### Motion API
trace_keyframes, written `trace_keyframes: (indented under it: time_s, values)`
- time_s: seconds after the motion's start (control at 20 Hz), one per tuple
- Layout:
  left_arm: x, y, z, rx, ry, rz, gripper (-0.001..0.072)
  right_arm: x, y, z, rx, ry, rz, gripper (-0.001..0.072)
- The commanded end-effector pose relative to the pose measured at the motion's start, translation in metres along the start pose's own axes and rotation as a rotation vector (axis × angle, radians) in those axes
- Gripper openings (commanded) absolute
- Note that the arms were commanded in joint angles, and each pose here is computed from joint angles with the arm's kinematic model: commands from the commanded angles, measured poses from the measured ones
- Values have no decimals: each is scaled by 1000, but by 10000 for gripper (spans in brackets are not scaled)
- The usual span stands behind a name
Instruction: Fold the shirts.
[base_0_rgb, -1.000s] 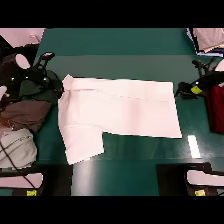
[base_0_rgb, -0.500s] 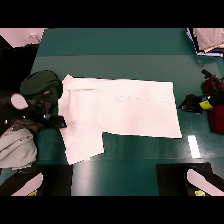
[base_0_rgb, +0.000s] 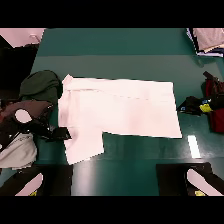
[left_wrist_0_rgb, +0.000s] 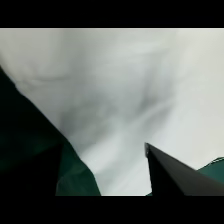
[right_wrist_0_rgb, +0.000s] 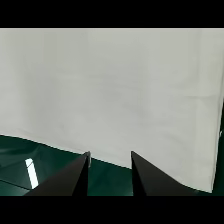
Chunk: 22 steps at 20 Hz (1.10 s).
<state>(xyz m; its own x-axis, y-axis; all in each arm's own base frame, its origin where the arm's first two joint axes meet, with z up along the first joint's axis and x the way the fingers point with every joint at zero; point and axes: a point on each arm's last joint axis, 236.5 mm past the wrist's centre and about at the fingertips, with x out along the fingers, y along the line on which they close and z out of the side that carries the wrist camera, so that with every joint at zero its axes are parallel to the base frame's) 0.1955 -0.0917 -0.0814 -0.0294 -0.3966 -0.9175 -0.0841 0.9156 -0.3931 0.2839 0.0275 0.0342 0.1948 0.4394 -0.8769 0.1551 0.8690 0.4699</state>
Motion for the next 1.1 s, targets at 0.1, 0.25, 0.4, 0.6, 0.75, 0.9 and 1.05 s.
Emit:
trace_keyframes:
  time_s: [0.1,0.25,0.4,0.6,0.75,0.9,1.05]
  values:
    - [4,-4,14,-33,-65,-23,240,0,0,-2,-1,5,1,303]
    - [1,-8,20,-35,-87,-37,25,-1,-13,-13,-9,53,-52,302]
    - [-10,-15,24,-3,-85,-45,24,-8,-52,-31,-21,133,-219,306]
    - [-27,-25,39,46,-132,-52,25,-3,-85,-54,24,205,-299,331]
    - [-31,-27,43,62,-143,-54,25,27,-105,-75,154,206,-232,331]
    - [-31,-27,43,67,-144,-57,25,48,-113,-94,243,205,-161,331]
    - [-31,-28,44,65,-149,-60,25,60,-120,-103,271,204,-162,331]
